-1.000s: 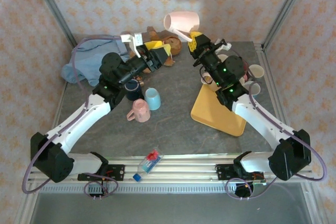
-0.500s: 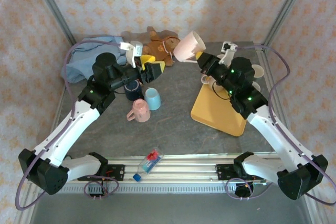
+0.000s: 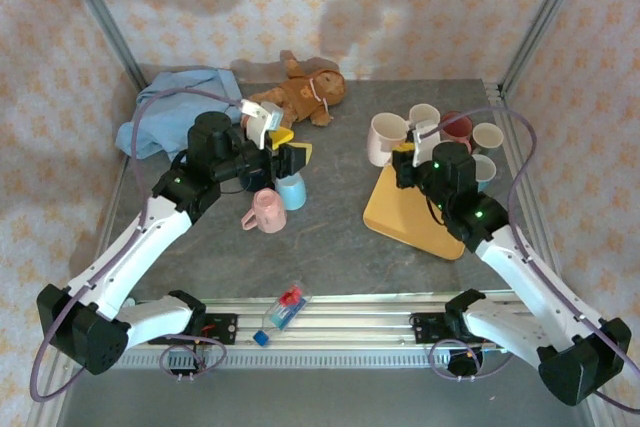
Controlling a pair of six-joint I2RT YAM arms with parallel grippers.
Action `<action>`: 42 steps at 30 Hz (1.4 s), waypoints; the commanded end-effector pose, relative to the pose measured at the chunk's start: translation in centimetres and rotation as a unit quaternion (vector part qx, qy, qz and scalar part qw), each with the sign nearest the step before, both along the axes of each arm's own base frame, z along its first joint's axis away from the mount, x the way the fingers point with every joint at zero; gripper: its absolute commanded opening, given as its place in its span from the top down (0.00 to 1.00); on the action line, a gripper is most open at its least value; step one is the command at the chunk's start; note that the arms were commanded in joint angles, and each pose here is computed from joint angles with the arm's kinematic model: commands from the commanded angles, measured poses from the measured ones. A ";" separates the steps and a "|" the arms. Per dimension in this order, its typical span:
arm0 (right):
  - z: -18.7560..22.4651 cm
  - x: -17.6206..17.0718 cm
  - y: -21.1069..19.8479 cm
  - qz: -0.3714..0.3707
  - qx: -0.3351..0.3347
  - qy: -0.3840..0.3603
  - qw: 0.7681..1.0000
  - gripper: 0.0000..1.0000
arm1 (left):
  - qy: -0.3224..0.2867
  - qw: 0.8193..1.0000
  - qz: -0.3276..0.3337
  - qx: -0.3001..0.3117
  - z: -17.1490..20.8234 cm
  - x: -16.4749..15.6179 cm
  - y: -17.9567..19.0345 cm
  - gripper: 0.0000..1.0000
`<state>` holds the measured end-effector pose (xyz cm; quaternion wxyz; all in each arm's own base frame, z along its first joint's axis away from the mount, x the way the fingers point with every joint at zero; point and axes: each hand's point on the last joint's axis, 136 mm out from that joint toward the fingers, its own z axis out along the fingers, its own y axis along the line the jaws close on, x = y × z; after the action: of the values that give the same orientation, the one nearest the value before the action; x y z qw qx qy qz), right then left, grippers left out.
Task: Turn the mug right side up
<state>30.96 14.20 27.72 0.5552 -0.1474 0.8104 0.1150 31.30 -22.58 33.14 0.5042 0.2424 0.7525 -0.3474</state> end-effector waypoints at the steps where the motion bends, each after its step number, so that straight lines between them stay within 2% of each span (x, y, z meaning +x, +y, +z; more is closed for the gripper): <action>1: 1.8 0.7 -2.0 -0.027 -0.051 -0.081 0.995 1.00 | -0.017 1.000 -0.014 0.011 -0.4 -0.2 0.0 0.32; 9: -4.1 1.6 -4.3 -0.038 -0.072 -0.049 0.995 1.00 | 0.023 0.998 -0.032 0.042 -4.2 0.2 -0.6 0.33; 17: -7.3 2.3 -5.7 -0.028 -0.065 -0.042 0.997 1.00 | 0.032 0.997 -0.036 0.056 -5.6 0.3 -0.7 0.34; 27: -10.4 3.0 -3.8 0.044 -0.076 -0.018 0.996 1.00 | 0.045 0.997 -0.034 0.056 -7.0 0.6 -0.9 0.34; 42: -13.1 4.3 -3.8 0.050 -0.100 -0.018 0.994 1.00 | 0.045 0.996 -0.020 0.073 -7.9 0.5 -0.2 0.34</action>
<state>33.92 10.13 11.73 0.4901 -0.2395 0.8357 0.0642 31.81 -23.11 24.90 0.4299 0.2694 0.7984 -0.3244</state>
